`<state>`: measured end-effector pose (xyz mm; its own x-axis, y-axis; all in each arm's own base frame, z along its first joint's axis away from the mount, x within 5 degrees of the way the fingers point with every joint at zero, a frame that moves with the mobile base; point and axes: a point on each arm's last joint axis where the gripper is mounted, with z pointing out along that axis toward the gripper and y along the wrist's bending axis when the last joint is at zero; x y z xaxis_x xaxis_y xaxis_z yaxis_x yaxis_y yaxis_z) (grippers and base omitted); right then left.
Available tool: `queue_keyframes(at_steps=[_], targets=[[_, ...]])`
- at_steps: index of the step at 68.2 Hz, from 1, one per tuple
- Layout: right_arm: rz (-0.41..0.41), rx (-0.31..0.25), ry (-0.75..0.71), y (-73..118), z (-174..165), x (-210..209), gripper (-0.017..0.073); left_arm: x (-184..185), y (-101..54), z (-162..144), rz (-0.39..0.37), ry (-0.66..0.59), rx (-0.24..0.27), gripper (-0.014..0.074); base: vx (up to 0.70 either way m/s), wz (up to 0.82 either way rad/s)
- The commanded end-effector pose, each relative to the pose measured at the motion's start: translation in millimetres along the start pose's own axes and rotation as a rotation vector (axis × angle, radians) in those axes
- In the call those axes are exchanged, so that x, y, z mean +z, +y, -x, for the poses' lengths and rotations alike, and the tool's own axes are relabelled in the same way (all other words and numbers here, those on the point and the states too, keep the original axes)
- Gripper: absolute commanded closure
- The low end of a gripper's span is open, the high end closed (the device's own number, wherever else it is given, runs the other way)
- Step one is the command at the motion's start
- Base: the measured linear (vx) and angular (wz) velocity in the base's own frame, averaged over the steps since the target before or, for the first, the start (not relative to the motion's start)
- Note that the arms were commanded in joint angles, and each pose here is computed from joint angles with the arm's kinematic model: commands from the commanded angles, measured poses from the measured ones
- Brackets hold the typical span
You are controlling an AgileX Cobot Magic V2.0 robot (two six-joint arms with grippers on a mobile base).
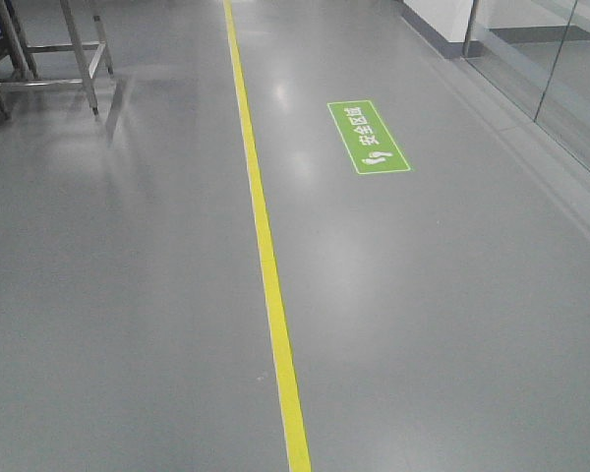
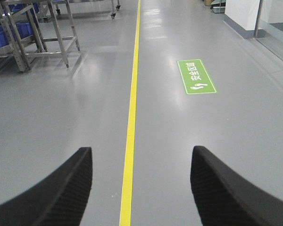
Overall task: Move and align brake pads A on conveyor
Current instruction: 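Drive along the yellow floor line down the aisle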
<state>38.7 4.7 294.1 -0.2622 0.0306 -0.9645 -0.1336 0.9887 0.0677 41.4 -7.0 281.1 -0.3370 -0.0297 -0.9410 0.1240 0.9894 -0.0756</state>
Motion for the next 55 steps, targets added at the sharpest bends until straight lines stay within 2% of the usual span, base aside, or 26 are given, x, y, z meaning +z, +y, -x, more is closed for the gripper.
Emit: queue_keyframes(at_steps=[1, 55], targets=[[-0.002, -0.011, -0.077, 0.7, 13.7, -0.9, 0.012, -2.7, -1.2, 13.0, -0.009, -0.081, -0.007, 0.0081, 0.33, 0.06], [-0.002, -0.011, -0.078, 0.7, 13.8, -1.0, 0.012, -2.7, -1.2, 13.0, -0.009, -0.081, -0.007, 0.0081, 0.48, 0.21]])
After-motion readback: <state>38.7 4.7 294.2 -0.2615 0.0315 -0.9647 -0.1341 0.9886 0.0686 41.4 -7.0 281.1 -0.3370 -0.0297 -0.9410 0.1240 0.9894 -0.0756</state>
